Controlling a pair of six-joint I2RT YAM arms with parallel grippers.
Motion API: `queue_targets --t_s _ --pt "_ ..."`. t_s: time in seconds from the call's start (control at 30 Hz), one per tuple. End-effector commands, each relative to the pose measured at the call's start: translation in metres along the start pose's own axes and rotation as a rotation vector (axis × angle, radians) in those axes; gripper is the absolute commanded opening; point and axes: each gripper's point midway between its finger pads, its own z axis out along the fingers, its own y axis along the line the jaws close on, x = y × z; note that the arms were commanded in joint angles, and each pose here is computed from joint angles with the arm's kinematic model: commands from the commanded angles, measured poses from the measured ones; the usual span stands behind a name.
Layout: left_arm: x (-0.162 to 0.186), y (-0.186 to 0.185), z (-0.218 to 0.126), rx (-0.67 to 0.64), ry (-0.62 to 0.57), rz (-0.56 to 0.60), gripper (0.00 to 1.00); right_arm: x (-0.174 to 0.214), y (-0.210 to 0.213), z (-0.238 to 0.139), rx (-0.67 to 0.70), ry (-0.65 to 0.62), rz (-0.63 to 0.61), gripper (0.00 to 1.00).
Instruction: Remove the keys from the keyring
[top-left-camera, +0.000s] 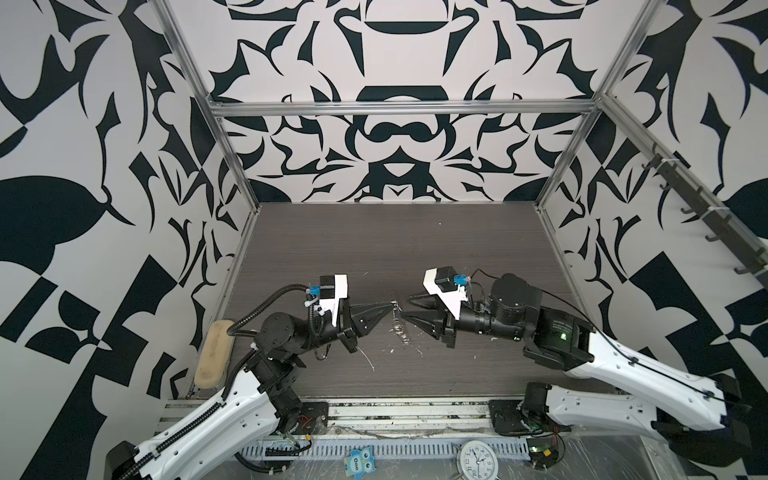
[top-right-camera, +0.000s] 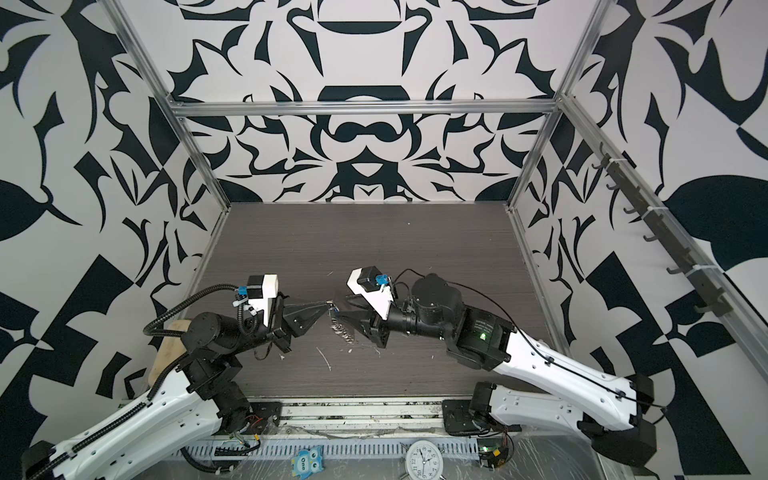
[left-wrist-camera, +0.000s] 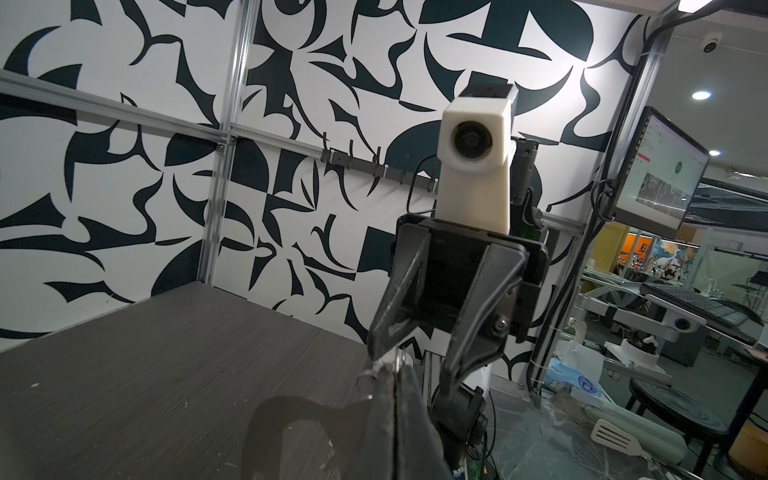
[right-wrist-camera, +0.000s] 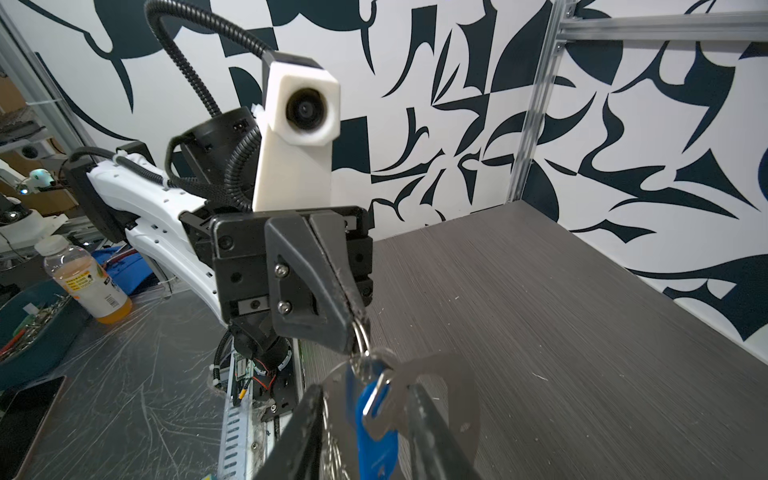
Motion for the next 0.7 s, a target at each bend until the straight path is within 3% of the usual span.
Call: queue_targets --t_s 0.0,0.47,0.67 --pt "-0.017 -0.012 0.0 0.039 -0.04 0.033 0.0 -0.042 0.012 -0.01 -0.044 -0.129 -0.027 0.31" --pt "-0.017 -0.012 0.001 0.041 -0.038 0.033 0.0 -0.039 0.016 -0.002 -0.082 -0.104 -0.017 0.08" --pt "-0.017 -0.012 0.003 0.045 -0.037 0.031 0.0 -0.036 0.018 0.003 -0.099 -0.087 -0.007 0.03"
